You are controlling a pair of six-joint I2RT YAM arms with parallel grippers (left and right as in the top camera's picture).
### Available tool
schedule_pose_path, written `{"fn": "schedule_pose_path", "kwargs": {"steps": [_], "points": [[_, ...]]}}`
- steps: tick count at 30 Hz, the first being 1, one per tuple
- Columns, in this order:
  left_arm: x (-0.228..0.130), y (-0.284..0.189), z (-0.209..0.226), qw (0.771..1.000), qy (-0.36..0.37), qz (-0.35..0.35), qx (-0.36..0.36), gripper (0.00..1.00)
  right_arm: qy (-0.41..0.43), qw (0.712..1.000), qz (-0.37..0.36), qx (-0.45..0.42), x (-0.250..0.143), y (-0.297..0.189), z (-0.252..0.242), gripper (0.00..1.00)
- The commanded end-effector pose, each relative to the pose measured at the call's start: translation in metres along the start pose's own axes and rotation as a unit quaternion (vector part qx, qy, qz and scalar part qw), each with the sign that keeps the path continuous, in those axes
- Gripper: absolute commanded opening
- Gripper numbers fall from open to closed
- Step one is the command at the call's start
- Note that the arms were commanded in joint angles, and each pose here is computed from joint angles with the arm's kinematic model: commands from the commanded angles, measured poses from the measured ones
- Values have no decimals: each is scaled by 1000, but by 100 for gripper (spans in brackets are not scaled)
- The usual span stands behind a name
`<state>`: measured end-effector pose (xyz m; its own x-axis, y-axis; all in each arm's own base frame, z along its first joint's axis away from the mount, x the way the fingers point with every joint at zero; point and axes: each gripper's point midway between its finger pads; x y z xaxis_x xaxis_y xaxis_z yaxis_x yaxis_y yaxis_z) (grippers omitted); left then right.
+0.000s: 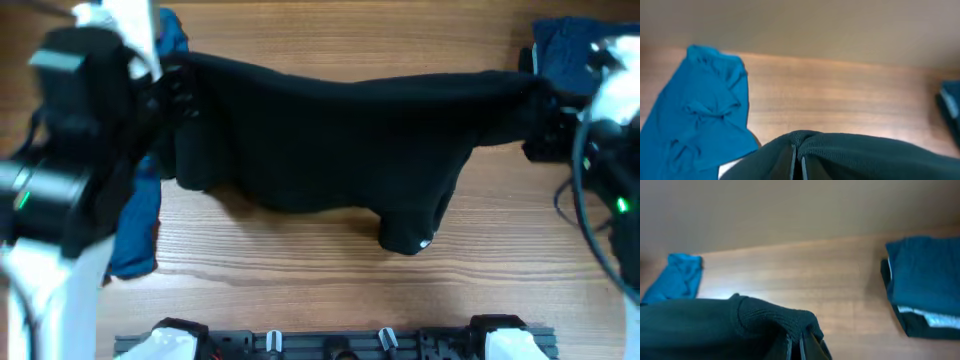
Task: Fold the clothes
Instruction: 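Stretch the shirt between both grippers and lay it flat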
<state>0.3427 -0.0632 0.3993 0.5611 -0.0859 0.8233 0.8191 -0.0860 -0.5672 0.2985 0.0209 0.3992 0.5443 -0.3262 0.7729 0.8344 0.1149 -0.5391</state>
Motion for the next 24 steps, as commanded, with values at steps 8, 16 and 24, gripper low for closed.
{"fn": "schedule_pose_path", "kwargs": {"steps": [8, 16, 24], "points": [[-17, 199, -15, 997, -1, 71, 15, 4, 52, 990, 92, -93, -3, 192, -67, 4], [-24, 319, -16, 999, -7, 11, 45, 100, 65, 994, 36, -86, 7, 308, -100, 100], [-44, 269, -4, 995, -2, 89, 51, 100, 77, 991, 85, -64, -2, 254, -79, 99]]}}
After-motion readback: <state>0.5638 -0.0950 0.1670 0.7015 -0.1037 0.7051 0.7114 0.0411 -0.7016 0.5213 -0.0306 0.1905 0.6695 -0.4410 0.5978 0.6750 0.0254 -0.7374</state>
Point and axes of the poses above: each gripper's point midway between its finger pads, its own y axis out along the fingers, its own z axis along the line the jaws close on, x = y × z, and after that the axes turned 11 degrees about y, right-handed
